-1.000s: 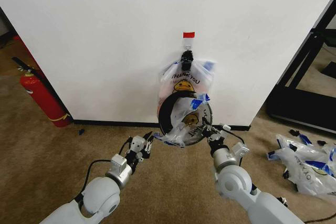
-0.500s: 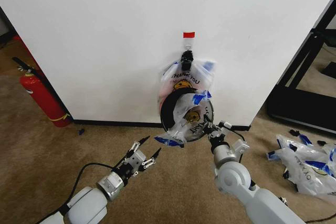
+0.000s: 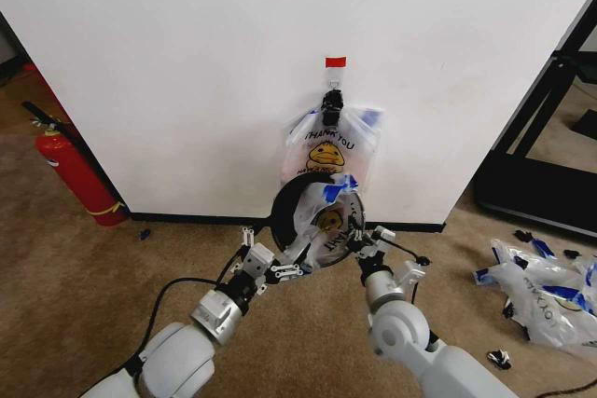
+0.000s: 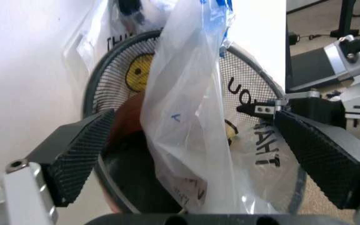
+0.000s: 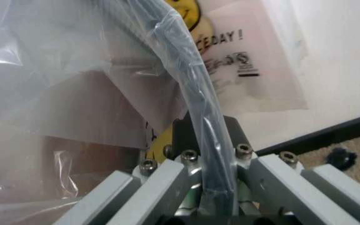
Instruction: Pick up the garbage bag from the wall and place it over the trash bin.
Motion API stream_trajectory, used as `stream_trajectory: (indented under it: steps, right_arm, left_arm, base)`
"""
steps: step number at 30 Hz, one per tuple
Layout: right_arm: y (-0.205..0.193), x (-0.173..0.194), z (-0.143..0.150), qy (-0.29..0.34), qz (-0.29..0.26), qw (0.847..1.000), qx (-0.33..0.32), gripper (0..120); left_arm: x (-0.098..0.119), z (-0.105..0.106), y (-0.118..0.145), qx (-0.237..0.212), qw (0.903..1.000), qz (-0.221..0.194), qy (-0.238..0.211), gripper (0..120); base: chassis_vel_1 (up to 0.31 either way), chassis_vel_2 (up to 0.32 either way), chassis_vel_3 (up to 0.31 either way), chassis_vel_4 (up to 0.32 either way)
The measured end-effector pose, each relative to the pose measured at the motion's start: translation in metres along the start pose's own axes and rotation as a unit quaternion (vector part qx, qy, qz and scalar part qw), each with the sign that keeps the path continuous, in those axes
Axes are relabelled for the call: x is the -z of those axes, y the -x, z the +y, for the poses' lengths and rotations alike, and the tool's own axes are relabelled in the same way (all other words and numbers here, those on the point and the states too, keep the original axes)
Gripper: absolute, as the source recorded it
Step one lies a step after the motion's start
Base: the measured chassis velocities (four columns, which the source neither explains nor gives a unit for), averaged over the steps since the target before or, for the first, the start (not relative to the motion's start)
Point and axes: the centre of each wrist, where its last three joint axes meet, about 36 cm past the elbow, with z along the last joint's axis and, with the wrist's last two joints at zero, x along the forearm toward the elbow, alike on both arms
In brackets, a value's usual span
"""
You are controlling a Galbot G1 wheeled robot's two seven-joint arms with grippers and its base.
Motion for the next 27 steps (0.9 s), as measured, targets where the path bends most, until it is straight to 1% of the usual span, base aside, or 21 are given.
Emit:
stream_trajectory:
  steps: [3,9,10,12,15,16,19,20,21,23,24,27]
  right_arm:
    - [-0.002,-0.004,0.001,-0.004,0.001,1.000,0.006,0]
    - [-0.004,-0.008,0.004,-0.011,0.000,1.000,0.019,0]
    - [-0.004,-0.008,0.004,-0.011,0.000,1.000,0.019,0]
    - [-0.004,-0.008,0.005,-0.010,0.000,1.000,0.020,0]
    - [-0.005,-0.009,0.006,-0.012,0.000,1.000,0.021,0]
    - [-0.005,-0.009,0.006,-0.012,0.000,1.000,0.021,0]
    - [-0.005,-0.010,0.006,-0.014,0.001,1.000,0.023,0]
    - [-0.005,-0.010,0.006,-0.014,0.001,1.000,0.023,0]
    - [-0.006,-0.010,0.006,-0.015,0.001,1.000,0.023,0]
    - [-0.006,-0.010,0.006,-0.015,0.001,1.000,0.023,0]
    - [-0.006,-0.011,0.006,-0.016,0.002,1.000,0.023,0]
    - [-0.007,-0.011,0.005,-0.018,0.003,1.000,0.024,0]
  left_arm:
    - [-0.002,0.002,0.002,0.001,1.0000,0.002,0.003,93]
    - [-0.005,0.013,0.006,0.011,0.9998,0.004,0.017,67]
    - [-0.005,0.013,0.006,0.011,0.9998,0.004,0.017,67]
    - [-0.005,0.014,0.006,0.012,0.9998,0.004,0.016,58]
    - [-0.005,0.016,0.007,0.011,0.9998,-0.006,0.017,46]
    - [-0.005,0.016,0.007,0.011,0.9998,-0.006,0.017,46]
    - [-0.007,0.021,0.010,-0.002,0.9995,-0.025,0.017,32]
    - [-0.007,0.022,0.010,-0.004,0.9995,-0.027,0.017,30]
    - [-0.008,0.023,0.010,-0.012,0.9992,-0.034,0.017,23]
    - [-0.008,0.023,0.010,-0.012,0.9992,-0.034,0.017,23]
    - [-0.008,0.024,0.010,-0.018,0.9990,-0.038,0.017,15]
    - [-0.010,0.028,0.010,-0.019,0.9988,-0.042,0.019,4]
  base:
    - [0.000,0.000,0.000,0.000]
    - [0.000,0.000,0.000,0.000]
    - [0.000,0.000,0.000,0.000]
    - [0.000,0.000,0.000,0.000]
    - [0.000,0.000,0.000,0.000]
    - [0.000,0.000,0.000,0.000]
    - [0.000,0.000,0.000,0.000]
    - [0.000,0.000,0.000,0.000]
    - [0.000,0.000,0.000,0.000]
    - [0.000,0.000,0.000,0.000]
    - [0.000,0.000,0.000,0.000]
    - [0.000,0.000,0.000,0.000]
